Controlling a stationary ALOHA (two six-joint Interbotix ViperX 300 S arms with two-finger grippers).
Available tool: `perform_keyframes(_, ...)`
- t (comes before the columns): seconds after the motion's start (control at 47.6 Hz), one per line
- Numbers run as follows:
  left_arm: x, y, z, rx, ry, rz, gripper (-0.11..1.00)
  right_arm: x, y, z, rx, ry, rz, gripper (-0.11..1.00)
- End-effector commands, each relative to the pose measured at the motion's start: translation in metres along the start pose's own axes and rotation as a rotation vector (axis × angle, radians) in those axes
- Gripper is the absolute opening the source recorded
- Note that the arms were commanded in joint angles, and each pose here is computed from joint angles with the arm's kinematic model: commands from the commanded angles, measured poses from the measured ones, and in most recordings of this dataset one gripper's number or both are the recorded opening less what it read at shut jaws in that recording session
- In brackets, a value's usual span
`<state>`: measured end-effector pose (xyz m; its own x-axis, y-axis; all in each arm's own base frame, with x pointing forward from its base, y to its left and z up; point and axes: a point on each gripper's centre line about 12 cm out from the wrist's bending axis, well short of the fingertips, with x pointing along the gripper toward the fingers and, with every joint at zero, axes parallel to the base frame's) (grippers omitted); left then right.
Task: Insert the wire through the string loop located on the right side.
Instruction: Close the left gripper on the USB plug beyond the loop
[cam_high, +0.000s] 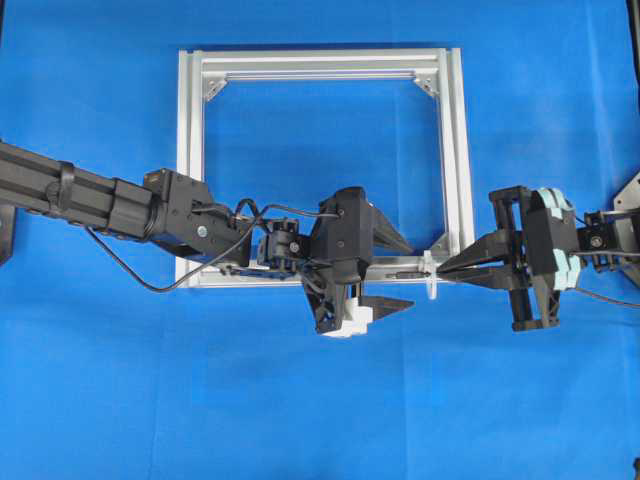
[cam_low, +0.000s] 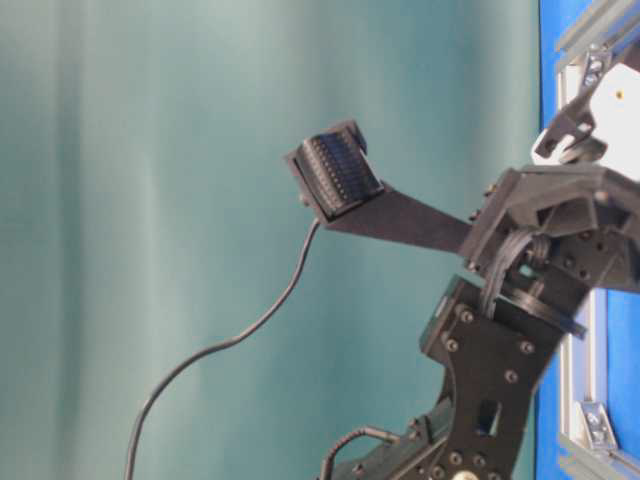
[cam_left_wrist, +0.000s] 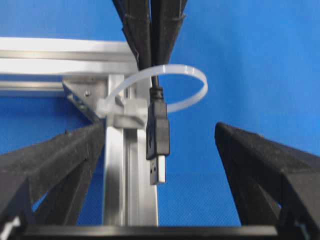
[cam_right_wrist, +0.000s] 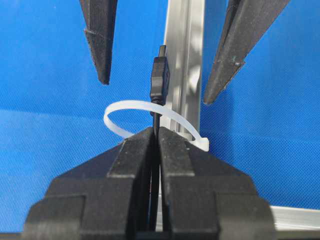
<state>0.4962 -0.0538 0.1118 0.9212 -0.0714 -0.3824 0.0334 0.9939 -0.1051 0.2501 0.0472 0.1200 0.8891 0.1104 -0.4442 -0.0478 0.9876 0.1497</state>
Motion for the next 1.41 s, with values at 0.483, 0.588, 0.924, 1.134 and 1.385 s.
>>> perform_keyframes(0.483, -0.0022, -0.0029, 0.0156, 0.005, -0.042, -0.008, 0.87, 0.002, 0.0016, 0.0074, 0.005, -0.027, 0.004, -0.03)
perform_keyframes(0.588, -0.0022, -0.0029, 0.0156, 0.004, -0.042, -0.008, 0.87, 0.002, 0.0016, 0.0074, 0.005, -0.027, 0.004, -0.03)
perform_keyframes(0.924, -0.0024, -0.0029, 0.0154, 0.004, -0.036, -0.008, 0.86, 0.002, 0.0016, 0.0073, 0.005, -0.026, 0.004, -0.03)
perform_keyframes(1.134, -0.0008, -0.0031, 0.0156, 0.0, -0.025, -0.008, 0.5, 0.002, 0.0016, 0.0073, 0.005, -0.026, 0.004, -0.03)
perform_keyframes(1.385, -0.0008, -0.0032, 0.016, 0.005, -0.029, -0.008, 0.08, 0.002, 0.0016, 0.0074, 0.005, -0.027, 0.004, -0.03)
